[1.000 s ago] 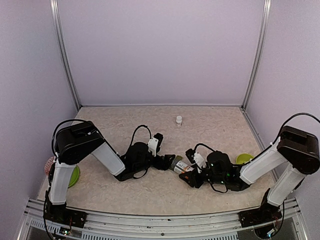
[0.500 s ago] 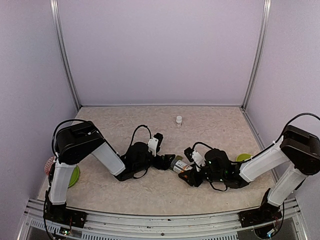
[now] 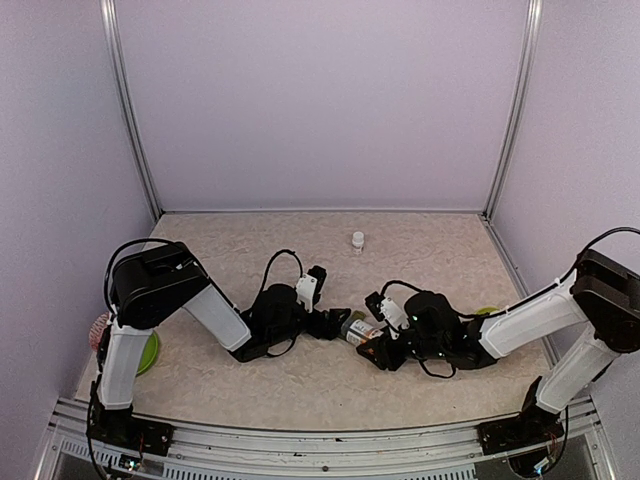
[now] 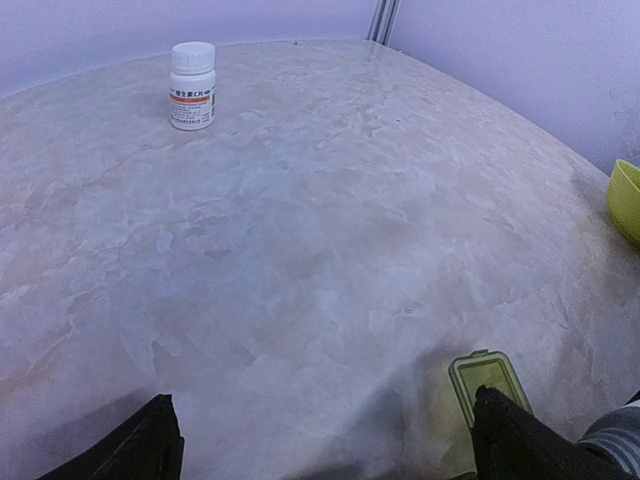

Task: Sort the pills into containers
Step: Pour the pill into the compartment of the pill container.

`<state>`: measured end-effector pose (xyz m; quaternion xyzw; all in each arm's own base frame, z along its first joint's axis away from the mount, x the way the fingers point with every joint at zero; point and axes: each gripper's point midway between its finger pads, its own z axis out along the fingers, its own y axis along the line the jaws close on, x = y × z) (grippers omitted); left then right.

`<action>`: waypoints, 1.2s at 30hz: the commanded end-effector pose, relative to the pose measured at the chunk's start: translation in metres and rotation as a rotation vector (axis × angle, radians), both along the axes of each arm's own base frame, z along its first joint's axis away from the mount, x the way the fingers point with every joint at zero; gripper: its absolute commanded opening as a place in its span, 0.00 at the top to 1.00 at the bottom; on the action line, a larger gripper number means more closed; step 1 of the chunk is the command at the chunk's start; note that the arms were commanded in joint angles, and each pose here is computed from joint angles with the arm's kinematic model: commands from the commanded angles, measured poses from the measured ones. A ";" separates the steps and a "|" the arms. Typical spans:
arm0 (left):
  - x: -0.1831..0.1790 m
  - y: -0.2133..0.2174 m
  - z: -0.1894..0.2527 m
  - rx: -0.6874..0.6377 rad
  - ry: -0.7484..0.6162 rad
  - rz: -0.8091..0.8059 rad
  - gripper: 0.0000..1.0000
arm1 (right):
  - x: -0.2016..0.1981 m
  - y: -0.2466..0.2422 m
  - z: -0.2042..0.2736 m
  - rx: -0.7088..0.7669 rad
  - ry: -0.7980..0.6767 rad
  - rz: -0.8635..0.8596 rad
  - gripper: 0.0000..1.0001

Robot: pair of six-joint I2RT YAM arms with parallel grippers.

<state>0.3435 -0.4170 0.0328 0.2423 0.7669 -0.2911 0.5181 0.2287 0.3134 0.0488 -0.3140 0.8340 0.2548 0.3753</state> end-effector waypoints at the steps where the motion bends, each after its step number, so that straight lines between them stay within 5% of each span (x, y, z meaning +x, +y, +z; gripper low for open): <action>1: -0.017 0.019 -0.069 0.162 0.140 -0.002 0.02 | 0.006 0.003 0.011 0.008 0.003 -0.015 0.79; 36: -0.017 0.019 -0.071 0.164 0.144 -0.001 0.02 | 0.010 0.004 0.018 -0.108 0.070 -0.029 0.79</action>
